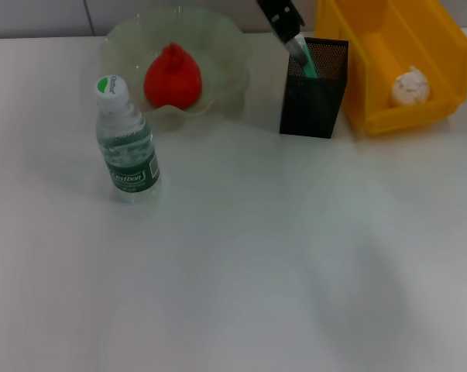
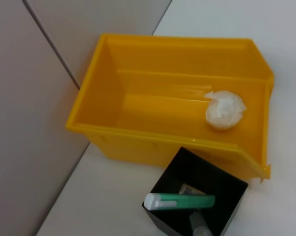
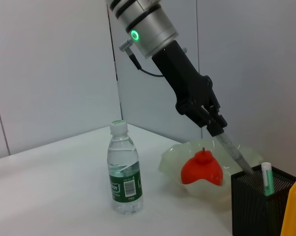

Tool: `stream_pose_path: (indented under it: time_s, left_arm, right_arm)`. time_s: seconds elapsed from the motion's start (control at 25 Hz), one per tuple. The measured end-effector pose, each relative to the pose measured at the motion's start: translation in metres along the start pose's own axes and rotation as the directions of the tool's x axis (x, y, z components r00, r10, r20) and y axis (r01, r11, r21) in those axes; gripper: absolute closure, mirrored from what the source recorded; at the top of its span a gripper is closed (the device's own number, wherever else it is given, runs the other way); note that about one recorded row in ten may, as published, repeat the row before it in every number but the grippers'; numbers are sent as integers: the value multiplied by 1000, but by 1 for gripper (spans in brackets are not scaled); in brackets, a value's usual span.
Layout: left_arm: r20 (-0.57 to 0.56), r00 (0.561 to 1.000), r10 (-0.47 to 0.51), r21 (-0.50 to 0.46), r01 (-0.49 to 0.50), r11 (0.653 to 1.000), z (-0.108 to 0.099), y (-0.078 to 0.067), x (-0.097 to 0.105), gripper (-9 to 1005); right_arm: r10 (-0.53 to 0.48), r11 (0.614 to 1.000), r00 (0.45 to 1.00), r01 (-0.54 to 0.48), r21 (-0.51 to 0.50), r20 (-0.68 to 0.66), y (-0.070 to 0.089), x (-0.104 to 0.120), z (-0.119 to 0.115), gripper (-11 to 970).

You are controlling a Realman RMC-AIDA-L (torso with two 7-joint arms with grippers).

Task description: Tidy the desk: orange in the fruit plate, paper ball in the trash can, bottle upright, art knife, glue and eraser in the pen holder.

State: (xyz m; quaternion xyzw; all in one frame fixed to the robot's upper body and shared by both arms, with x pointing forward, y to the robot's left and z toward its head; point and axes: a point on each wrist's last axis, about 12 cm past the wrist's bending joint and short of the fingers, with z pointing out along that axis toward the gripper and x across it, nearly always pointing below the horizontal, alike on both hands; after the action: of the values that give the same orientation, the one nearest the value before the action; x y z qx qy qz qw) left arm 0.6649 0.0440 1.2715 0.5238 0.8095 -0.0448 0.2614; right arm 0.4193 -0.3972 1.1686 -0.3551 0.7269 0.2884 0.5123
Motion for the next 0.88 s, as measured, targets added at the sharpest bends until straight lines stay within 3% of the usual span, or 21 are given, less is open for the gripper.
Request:
stream_pose_path:
  time_s: [0.32,0.6,0.84,0.88]
  left_arm:
    - [5,1000,1,-14,-1,1000,3,-1,-2,791]
    - [32,999,-4,33,3,999,5,-5,-2,760]
    - [130,991,-12,64,3,998,-5,-3,7,562]
    - [161,987,-16,75,4,997,-11,-3,13,483]
  right_arm:
    - [0,1000,1000,0,-9,15,-3,0,4,121]
    - [6,1000,1000,-6,-22,29,-5,0,9,121]
    - [6,1000,999,-5,-23,33,-6,0,10,121]
    - [4,1000,999,-3,-28,36,-6,-1,10,121]
